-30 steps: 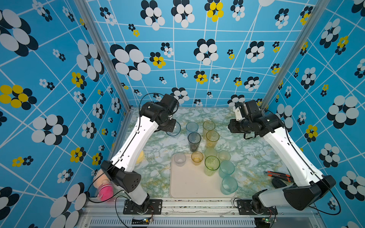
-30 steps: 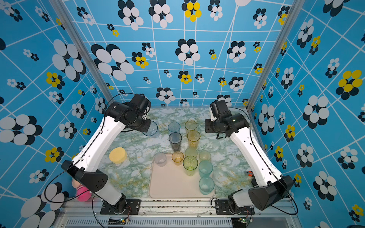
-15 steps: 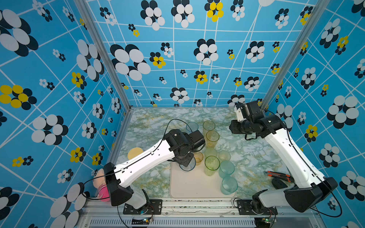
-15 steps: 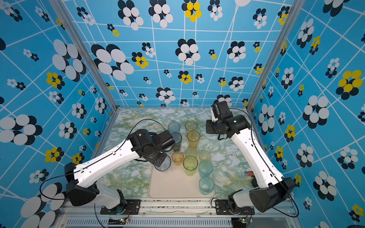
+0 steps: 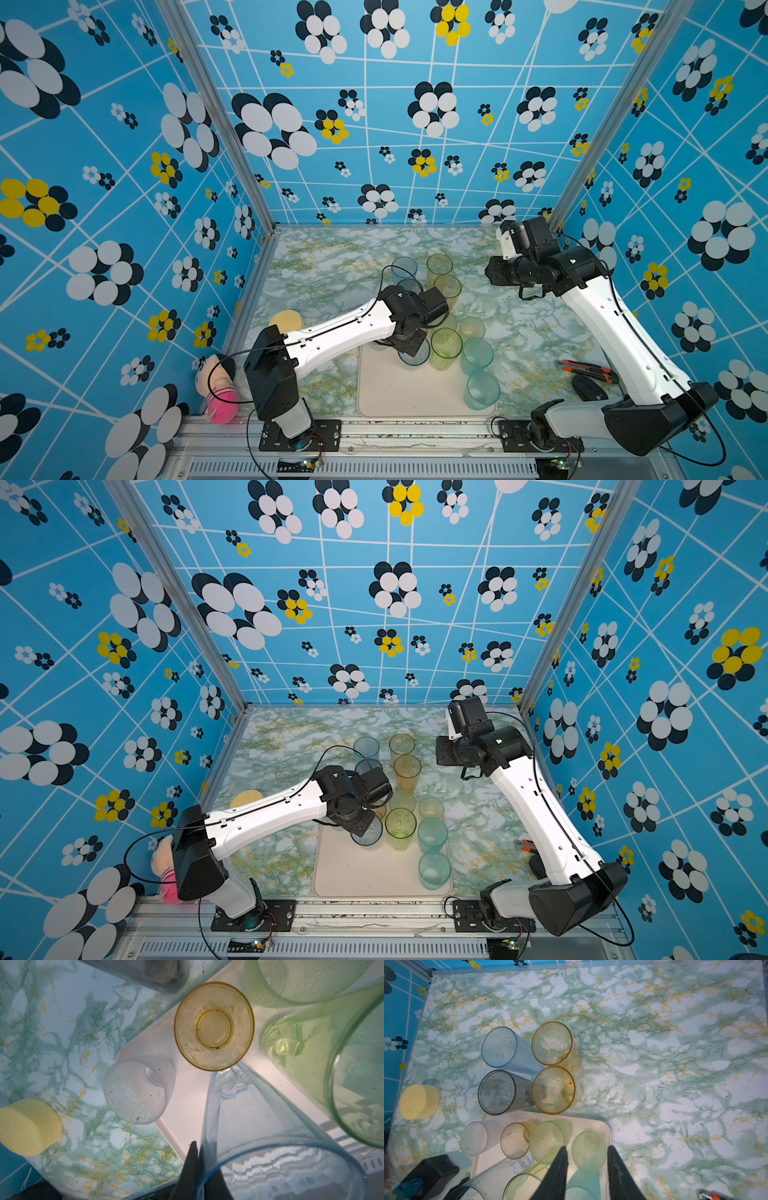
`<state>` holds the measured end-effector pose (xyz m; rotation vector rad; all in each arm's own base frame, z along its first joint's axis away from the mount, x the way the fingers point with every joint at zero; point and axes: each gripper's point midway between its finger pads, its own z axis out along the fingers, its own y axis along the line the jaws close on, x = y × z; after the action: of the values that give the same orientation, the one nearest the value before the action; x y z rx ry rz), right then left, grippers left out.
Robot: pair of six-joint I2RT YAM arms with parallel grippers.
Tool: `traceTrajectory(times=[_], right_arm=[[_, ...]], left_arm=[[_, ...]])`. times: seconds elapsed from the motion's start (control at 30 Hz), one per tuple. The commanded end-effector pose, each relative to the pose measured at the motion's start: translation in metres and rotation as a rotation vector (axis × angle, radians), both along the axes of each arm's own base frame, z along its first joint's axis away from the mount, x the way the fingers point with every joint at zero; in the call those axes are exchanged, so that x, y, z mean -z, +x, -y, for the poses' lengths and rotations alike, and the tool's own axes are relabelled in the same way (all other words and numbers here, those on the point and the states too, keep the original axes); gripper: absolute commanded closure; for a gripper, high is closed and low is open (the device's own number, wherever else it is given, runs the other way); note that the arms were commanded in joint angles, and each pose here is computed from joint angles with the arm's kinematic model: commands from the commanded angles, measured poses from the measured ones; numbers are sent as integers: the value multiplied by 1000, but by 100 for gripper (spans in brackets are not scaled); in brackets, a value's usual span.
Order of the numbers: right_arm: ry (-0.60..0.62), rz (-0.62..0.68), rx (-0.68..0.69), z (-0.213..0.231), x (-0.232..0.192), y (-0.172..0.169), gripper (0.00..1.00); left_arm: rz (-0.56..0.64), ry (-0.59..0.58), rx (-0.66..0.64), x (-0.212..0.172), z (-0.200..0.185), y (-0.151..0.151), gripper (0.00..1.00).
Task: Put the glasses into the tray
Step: 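Lift the pale blue cup and carry it over the tray with the left gripper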
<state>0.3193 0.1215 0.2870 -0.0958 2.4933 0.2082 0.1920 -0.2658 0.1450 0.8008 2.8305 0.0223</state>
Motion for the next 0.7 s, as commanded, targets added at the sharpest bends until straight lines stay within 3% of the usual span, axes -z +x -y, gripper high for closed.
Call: traceTrajectory(times=[0.0, 0.67], right_arm=[[-31, -11, -2, 7, 2, -5, 66], [-41, -24, -20, 4, 7, 1, 65]], left_arm=[[-7, -15, 10, 5, 6, 1, 94], [-65, 44, -18, 17, -9, -5, 90]])
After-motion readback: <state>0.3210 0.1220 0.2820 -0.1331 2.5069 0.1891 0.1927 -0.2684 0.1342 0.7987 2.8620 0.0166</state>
